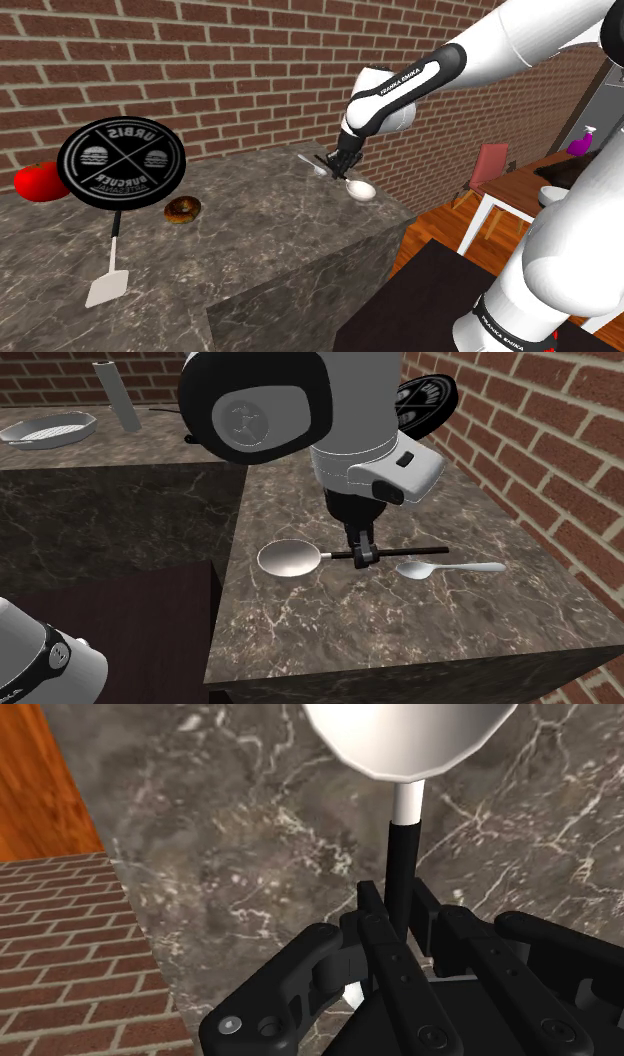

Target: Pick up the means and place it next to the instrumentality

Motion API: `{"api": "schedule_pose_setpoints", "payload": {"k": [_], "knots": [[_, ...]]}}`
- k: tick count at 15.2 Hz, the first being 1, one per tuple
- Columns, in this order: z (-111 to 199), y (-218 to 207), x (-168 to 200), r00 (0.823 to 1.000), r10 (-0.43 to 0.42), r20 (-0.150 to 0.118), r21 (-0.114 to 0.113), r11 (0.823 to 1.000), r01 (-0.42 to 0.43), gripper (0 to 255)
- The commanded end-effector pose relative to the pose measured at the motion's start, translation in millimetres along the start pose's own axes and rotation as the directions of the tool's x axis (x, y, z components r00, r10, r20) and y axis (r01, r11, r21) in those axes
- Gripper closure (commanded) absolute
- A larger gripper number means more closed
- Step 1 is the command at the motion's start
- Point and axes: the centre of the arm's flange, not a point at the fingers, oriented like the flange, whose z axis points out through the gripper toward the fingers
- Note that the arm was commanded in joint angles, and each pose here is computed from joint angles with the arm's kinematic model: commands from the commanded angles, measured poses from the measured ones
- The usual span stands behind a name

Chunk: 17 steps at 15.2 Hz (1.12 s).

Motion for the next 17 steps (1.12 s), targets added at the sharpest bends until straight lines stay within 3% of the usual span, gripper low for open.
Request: {"api": "schedule_pose_setpoints", "payload": {"k": [1,14,17], "knots": [[-9.5,-0.6,1.8,1.0,0.0,0.0,0.0,1.0,0.0,255],[-72.9,-6.7,13.6,1.0,0.0,0.0,0.0,1.0,0.0,255],[-72.0,-43.9,0.1,1.0,0.0,0.0,0.0,1.0,0.0,255]]}}
